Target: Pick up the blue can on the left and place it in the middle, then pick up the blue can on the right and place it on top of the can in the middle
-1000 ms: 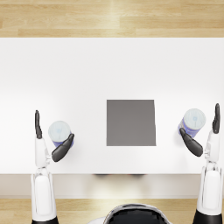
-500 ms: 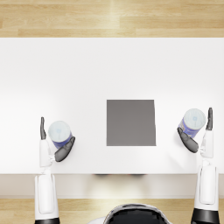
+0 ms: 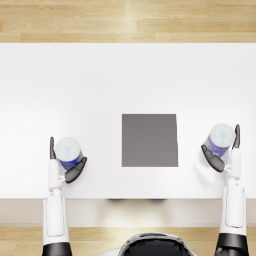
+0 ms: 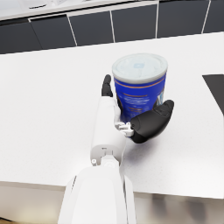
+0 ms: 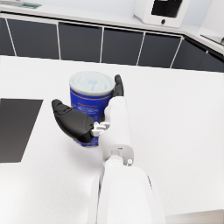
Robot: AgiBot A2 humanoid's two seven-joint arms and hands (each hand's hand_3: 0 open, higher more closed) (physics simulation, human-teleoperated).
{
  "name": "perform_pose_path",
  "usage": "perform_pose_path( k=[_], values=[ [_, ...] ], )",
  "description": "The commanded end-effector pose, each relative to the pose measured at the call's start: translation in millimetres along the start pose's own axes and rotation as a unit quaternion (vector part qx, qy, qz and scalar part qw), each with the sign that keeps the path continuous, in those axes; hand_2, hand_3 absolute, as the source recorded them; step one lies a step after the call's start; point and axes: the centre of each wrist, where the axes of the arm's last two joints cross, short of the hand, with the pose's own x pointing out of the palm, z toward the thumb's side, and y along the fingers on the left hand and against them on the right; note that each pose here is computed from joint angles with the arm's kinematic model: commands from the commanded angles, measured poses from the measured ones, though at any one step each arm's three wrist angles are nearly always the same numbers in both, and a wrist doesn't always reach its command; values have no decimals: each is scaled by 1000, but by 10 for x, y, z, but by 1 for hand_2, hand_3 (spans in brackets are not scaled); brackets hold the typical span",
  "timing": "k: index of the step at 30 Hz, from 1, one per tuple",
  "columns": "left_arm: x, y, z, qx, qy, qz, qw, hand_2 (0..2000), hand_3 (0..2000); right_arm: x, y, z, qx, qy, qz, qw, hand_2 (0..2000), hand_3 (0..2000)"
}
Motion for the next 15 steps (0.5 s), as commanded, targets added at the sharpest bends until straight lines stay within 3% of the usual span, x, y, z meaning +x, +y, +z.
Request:
perform_pose_path(
  k=[1,10,11,12,14,15],
  values=[
    [-8,121,-16,-9,-5,4,1000,0,0,2,-118,-66,19,-4,-4,1000,0,0],
    [22,198,-144,1,-16,10,1000,0,0,80,-264,-165,48,-13,2,999,0,0],
    [8,179,-128,9,-17,15,1000,1361,327,75,-246,-146,43,-14,2,999,1361,327],
    [19,155,-88,19,-16,6,1000,2000,653,88,-234,-104,34,-13,11,999,2000,653],
    [68,105,96,49,-13,-23,998,2000,1307,101,-214,-1,14,-14,38,999,2000,1307],
    [101,91,221,63,-13,-36,997,2000,1520,107,-195,90,-6,-15,38,999,2000,1520]
  ],
)
